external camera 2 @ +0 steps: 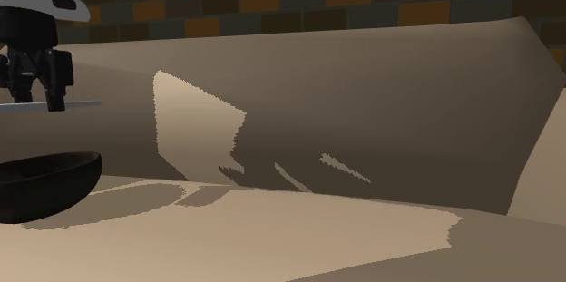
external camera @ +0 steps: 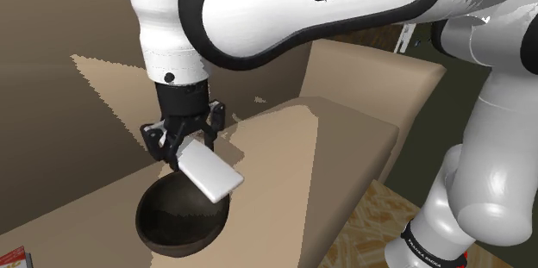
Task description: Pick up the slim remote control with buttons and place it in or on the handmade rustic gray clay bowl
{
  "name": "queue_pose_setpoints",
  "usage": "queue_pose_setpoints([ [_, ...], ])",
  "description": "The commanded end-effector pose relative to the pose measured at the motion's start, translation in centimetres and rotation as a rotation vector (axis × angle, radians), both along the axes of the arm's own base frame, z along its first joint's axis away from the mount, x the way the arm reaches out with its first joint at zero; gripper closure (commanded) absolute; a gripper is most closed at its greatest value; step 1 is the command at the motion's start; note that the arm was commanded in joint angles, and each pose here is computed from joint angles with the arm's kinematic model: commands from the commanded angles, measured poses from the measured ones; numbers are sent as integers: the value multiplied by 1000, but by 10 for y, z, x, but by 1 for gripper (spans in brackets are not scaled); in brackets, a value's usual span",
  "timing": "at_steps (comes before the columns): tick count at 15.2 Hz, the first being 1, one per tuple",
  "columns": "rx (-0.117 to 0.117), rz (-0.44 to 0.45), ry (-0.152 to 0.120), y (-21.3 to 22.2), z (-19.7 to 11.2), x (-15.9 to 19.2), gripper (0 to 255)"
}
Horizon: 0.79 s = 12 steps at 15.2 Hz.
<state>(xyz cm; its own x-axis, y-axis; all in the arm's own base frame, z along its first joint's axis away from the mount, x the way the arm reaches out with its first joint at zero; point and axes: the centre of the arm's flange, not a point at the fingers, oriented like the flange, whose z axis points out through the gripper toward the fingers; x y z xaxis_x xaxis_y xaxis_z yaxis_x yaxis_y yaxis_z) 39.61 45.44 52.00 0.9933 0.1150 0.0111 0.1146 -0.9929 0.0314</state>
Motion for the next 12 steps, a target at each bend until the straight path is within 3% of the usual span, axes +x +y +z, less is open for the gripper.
queue_pose_setpoints([
  [1, 0, -3, -1, 24, -2, 4, 255],
  [12, 0, -3, -1, 24, -60, 4, 255],
])
